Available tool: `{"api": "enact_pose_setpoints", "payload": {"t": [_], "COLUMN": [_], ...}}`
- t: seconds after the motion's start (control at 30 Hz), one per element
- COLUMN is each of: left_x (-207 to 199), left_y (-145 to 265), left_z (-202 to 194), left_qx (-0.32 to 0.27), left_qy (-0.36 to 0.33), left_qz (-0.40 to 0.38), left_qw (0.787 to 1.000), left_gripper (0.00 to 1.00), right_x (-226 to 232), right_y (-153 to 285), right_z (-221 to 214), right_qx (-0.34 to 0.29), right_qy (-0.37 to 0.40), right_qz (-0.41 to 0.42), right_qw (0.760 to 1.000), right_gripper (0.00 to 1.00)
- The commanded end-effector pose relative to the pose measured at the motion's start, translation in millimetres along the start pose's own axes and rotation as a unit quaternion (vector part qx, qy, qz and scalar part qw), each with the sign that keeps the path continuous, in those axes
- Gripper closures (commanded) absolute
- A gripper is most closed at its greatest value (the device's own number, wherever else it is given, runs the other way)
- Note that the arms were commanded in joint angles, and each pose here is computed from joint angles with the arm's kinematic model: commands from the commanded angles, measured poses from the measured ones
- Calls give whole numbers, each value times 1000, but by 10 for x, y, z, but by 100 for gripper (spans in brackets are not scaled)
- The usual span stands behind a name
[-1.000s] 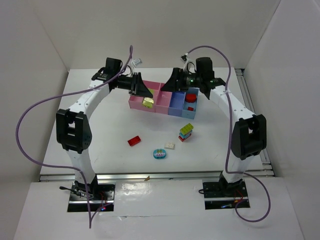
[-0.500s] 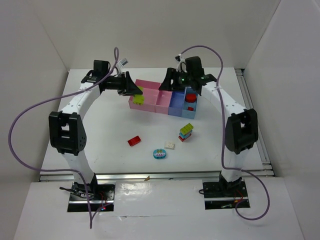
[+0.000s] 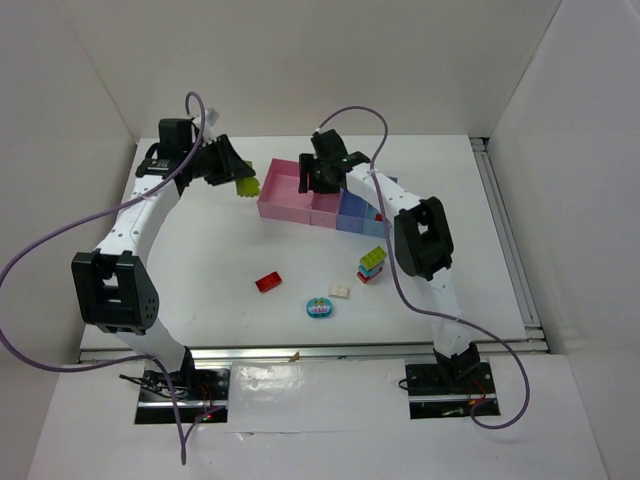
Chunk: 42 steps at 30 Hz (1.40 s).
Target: Sort the legos into containers by color
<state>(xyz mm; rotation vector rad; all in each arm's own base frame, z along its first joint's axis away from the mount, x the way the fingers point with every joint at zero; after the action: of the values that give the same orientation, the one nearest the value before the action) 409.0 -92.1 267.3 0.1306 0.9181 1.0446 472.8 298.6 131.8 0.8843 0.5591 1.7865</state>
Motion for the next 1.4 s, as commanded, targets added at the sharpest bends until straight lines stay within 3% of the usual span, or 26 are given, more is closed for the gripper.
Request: {"api": "enact_pose_setpoints", "payload": {"t": [0.0, 0.27, 0.4, 0.6, 0.93, 1.1, 1.37], "left_x": [42, 53, 103, 123, 182, 144, 43], "left_y": [39, 82, 22, -53, -149, -155, -184], "left_z": [3, 22, -7, -35, -85, -45, -59], "left_qx": [-12, -16, -8, 6, 24, 24, 41], "left_qy": [5, -5, -1, 4, 14, 11, -6], "left_qz": [18, 31, 35, 24, 21, 10, -27], "left_qw": [1000, 999, 999, 1000, 999, 1000, 999], "left_gripper": [100, 100, 100, 100, 100, 100, 100], "right_x": [87, -143, -221, -381, -461, -389, -256], "right_y": [6, 119, 455, 627, 477, 449, 744], "right_z": [165, -338, -475, -620, -506, -433, -7], "right_qx": [-30, 48, 55, 63, 65, 60, 0], "right_qy": [4, 33, 51, 63, 75, 74, 62], "right_qz": [-29, -50, -52, -50, -75, -58, -28], "right_qw": [999, 997, 996, 995, 992, 994, 998], "right_gripper": [36, 41, 41, 44, 45, 39, 36]}}
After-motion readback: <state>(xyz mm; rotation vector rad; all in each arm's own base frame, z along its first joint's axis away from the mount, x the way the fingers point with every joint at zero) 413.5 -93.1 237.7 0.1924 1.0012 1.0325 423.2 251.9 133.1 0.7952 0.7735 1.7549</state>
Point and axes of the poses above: each gripper's point midway between its finger pads, its own y axis back along the fingers, its own x axis along the line the jaws close on, z = x × y, the point moved 5 cm from there along y, back along the fingers
